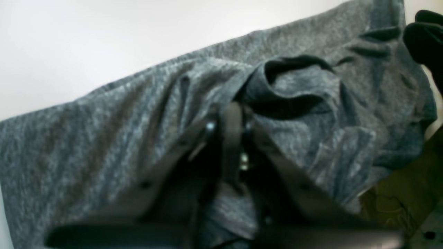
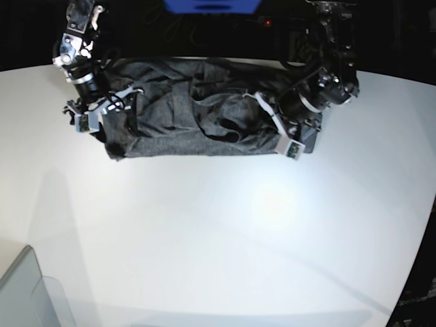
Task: Layout the t-shirt on the table in an organized manner, then fold the t-shirt properly
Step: 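Press and adjust the folded end with the left gripper, then move the left gripper to the folded end and grasp its edge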
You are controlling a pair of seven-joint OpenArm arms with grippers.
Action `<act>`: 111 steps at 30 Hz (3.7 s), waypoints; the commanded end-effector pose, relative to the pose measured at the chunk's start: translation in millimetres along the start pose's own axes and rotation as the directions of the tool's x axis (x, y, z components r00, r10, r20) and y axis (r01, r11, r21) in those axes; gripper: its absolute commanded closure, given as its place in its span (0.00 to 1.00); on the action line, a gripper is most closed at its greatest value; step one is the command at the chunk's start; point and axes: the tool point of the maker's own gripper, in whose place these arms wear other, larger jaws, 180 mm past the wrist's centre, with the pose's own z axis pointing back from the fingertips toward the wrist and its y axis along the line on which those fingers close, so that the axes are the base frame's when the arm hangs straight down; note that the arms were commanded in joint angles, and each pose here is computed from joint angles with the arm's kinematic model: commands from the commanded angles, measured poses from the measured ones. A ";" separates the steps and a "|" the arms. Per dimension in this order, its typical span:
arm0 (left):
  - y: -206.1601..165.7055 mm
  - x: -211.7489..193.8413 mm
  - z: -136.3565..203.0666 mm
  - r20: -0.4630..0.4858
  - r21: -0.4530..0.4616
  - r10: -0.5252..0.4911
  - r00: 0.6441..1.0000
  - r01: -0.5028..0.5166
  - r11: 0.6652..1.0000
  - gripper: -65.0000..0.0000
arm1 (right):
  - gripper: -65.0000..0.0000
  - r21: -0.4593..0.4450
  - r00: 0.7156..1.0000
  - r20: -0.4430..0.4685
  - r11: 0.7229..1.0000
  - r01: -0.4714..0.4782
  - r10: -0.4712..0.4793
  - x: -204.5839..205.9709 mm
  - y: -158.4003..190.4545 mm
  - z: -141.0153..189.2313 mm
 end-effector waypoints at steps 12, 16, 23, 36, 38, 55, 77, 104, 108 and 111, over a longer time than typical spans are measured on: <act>-72.0 57.8 -11.0 0.137 -0.160 -0.143 0.980 0.164 0.973 1.00 | 0.29 0.010 0.999 0.050 1.000 0.000 -0.001 12.4 0.5 -0.3; -72.1 56.9 -9.0 0.136 -0.160 -0.153 0.979 0.174 0.972 0.99 | 0.29 0.009 0.999 0.051 1.000 -0.001 0.000 13.0 0.5 -0.2; -0.9 50.0 17.6 0.097 0.020 -0.125 0.987 0.123 0.992 0.86 | 0.29 0.009 0.999 0.053 1.000 -0.003 0.003 14.0 0.5 0.3; 17.1 14.3 15.0 -0.001 0.045 -0.051 0.999 0.051 0.998 0.56 | 0.29 0.047 0.999 0.053 0.999 -0.006 0.003 14.4 13.8 -5.4; 13.9 9.5 10.0 -0.017 0.029 -0.047 0.999 0.047 0.998 0.56 | 0.29 0.055 0.999 0.052 0.998 -0.006 0.003 14.0 16.6 -6.0; -11.0 7.3 -9.0 -0.043 -0.057 -0.076 0.996 0.074 0.996 1.00 | 0.29 0.058 0.999 0.051 0.998 -0.008 0.005 13.9 17.6 -6.4; -74.8 23.2 -28.8 -0.015 -0.210 -0.162 0.987 0.156 0.965 0.91 | 0.29 0.054 0.999 0.044 0.998 -0.014 0.011 12.2 16.4 -3.5; 123.5 19.5 69.0 0.111 0.108 0.173 0.979 -0.185 0.977 0.33 | 0.28 -0.101 0.991 -0.130 0.995 0.024 -0.037 -10.7 -16.9 19.4; 128.8 11.6 74.4 0.112 0.127 0.192 0.975 -0.206 0.970 0.33 | 0.28 -0.099 0.984 -0.166 0.994 0.047 -0.063 -23.4 -9.2 23.6; 128.2 9.1 74.7 0.108 0.126 0.194 0.975 -0.207 0.970 0.33 | 0.28 -0.098 0.980 -0.185 0.994 0.053 -0.071 -31.2 -7.9 27.1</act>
